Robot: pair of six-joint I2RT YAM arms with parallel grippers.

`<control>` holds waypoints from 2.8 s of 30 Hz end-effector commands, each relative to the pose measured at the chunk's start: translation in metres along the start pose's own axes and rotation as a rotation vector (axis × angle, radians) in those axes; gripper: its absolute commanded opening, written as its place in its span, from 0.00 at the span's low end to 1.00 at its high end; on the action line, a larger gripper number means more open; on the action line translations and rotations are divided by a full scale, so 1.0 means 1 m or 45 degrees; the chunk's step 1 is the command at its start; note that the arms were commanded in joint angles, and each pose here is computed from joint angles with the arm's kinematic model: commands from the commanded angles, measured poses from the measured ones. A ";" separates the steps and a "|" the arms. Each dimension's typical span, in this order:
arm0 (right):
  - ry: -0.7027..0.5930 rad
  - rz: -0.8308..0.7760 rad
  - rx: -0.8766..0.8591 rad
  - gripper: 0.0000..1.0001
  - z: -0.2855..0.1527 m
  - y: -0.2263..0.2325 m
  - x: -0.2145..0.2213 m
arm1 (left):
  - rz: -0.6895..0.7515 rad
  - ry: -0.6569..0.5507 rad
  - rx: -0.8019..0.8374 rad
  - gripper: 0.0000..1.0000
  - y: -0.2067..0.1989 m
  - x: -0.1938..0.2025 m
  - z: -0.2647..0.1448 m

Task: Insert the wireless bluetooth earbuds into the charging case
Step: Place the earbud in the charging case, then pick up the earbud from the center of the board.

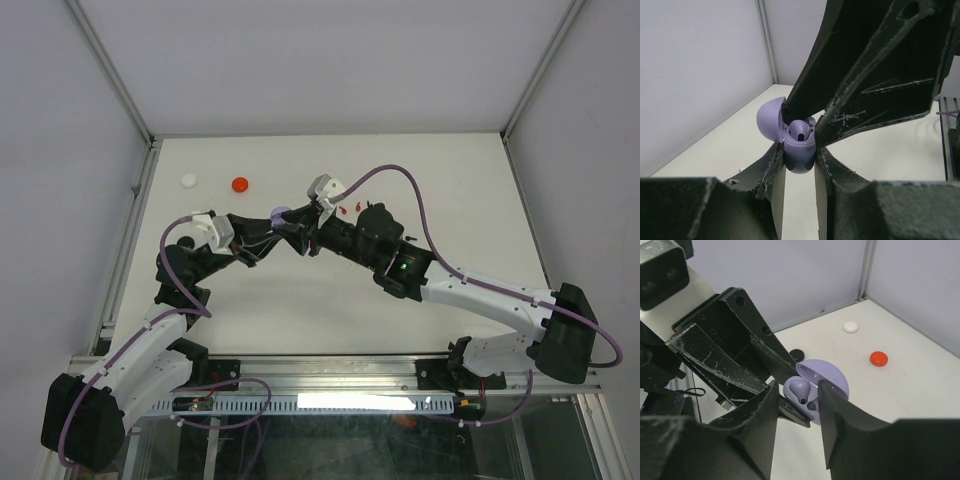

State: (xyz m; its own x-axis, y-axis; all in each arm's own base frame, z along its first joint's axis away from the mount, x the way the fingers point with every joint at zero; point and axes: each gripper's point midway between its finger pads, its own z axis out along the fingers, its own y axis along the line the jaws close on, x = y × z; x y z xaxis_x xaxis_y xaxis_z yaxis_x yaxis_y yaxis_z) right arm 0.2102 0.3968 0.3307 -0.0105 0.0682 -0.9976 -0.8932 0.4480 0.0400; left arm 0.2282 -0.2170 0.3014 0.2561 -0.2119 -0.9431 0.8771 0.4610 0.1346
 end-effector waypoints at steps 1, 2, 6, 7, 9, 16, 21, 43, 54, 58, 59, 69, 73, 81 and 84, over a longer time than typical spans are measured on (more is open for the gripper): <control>-0.084 -0.011 0.041 0.45 -0.005 -0.003 -0.037 | 0.041 -0.058 -0.031 0.00 0.006 -0.018 0.002; -0.081 -0.011 0.044 0.47 -0.006 -0.003 -0.038 | 0.036 -0.053 -0.040 0.00 0.008 -0.017 0.002; -0.058 -0.013 0.063 0.53 -0.011 -0.005 -0.045 | 0.025 -0.040 -0.069 0.00 0.012 -0.016 0.002; -0.047 -0.016 0.078 0.55 -0.012 -0.007 -0.046 | 0.020 -0.036 -0.081 0.00 0.014 -0.015 0.002; -0.029 -0.029 0.112 0.57 -0.017 -0.013 -0.049 | 0.015 -0.025 -0.107 0.00 0.018 -0.013 0.002; 0.147 -0.080 0.287 0.62 -0.034 -0.046 -0.034 | -0.002 0.011 -0.218 0.00 0.033 -0.008 0.000; 0.323 -0.013 0.422 0.64 -0.050 -0.085 0.004 | -0.002 0.020 -0.256 0.00 0.038 -0.008 -0.001; 0.775 0.545 0.812 0.64 -0.107 -0.239 0.180 | 0.026 0.032 -0.267 0.00 0.039 -0.012 -0.002; 0.871 0.645 0.823 0.64 -0.102 -0.273 0.222 | 0.030 0.039 -0.254 0.00 0.038 -0.011 -0.002; 0.904 0.676 0.815 0.65 -0.099 -0.280 0.235 | 0.026 0.043 -0.244 0.00 0.037 -0.010 -0.001; 0.916 0.684 0.811 0.65 -0.099 -0.280 0.239 | 0.027 0.042 -0.243 0.00 0.037 -0.011 -0.001; 1.046 0.756 0.823 0.65 -0.114 -0.268 0.264 | 0.018 0.047 -0.232 0.00 0.036 -0.009 -0.001; 1.092 0.796 0.802 0.65 -0.119 -0.259 0.272 | 0.014 0.051 -0.230 0.00 0.036 -0.008 0.000; 1.153 0.845 0.743 0.65 -0.128 -0.236 0.276 | 0.011 0.052 -0.224 0.00 0.035 -0.008 0.000; 1.163 0.840 0.709 0.64 -0.125 -0.224 0.274 | 0.010 0.050 -0.221 0.00 0.034 -0.008 0.001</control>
State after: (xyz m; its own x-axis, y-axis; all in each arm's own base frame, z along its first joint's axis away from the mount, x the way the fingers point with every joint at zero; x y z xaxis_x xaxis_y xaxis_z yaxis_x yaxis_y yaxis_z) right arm 0.3707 0.1931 0.0319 -0.8800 -0.0973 -0.4648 -0.2636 0.9142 0.3077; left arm 0.2586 -0.2002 0.2884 0.1720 -0.1618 -0.9717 0.7899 0.6121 0.0379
